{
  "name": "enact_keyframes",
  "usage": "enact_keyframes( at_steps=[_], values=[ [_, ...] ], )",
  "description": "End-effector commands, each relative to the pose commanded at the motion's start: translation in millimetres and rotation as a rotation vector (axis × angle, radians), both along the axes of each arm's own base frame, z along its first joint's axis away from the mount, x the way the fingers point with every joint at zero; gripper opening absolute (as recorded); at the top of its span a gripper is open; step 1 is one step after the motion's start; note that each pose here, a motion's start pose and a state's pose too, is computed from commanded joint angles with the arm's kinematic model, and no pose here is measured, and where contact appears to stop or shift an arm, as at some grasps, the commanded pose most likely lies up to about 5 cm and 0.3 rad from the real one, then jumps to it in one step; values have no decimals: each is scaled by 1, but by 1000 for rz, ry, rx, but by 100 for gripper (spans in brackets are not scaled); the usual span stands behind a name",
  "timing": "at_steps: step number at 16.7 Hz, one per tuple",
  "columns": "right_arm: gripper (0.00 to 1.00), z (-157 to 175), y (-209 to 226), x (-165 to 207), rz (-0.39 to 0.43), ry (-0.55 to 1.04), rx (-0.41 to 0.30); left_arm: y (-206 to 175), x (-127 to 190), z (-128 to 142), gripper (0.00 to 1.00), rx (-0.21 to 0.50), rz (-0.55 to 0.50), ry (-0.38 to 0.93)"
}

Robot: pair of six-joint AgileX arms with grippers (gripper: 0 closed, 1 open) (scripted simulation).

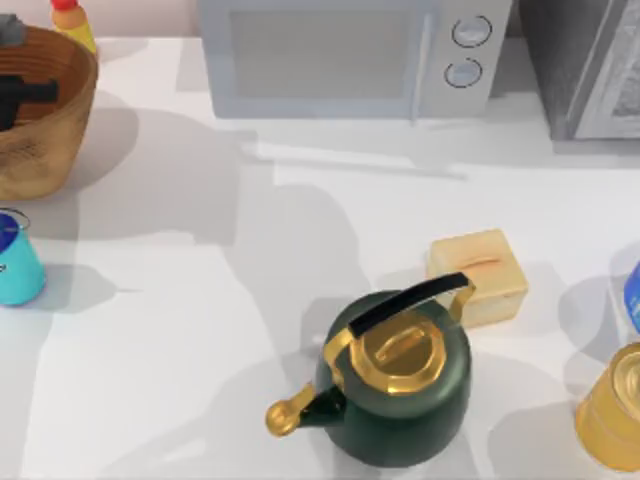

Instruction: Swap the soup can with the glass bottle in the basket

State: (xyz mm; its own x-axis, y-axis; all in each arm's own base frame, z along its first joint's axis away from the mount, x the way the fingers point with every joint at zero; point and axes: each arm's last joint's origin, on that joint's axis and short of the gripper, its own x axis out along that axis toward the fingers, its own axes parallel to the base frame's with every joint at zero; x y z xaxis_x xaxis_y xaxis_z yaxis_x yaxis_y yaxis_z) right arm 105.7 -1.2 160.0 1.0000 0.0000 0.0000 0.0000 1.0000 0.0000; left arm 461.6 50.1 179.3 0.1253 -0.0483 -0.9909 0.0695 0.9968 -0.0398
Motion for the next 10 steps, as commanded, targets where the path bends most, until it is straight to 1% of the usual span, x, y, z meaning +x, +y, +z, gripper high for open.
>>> enact_keyframes(
  at_steps=[2,5,6,8,10],
  values=[
    [100,0,0,0,0,0,0,-12,-15,20,0,24,-33,-86],
    [100,0,0,0,0,0,0,-32,-49,67,0,43,-80,-278],
    [100,0,0,0,0,0,0,-38,-66,82,0,40,-91,-343],
    [100,0,0,0,0,0,0,-48,-109,106,0,23,-107,-465],
    [100,0,0,0,0,0,0,-54,-163,118,0,0,-111,-573]
  ],
)
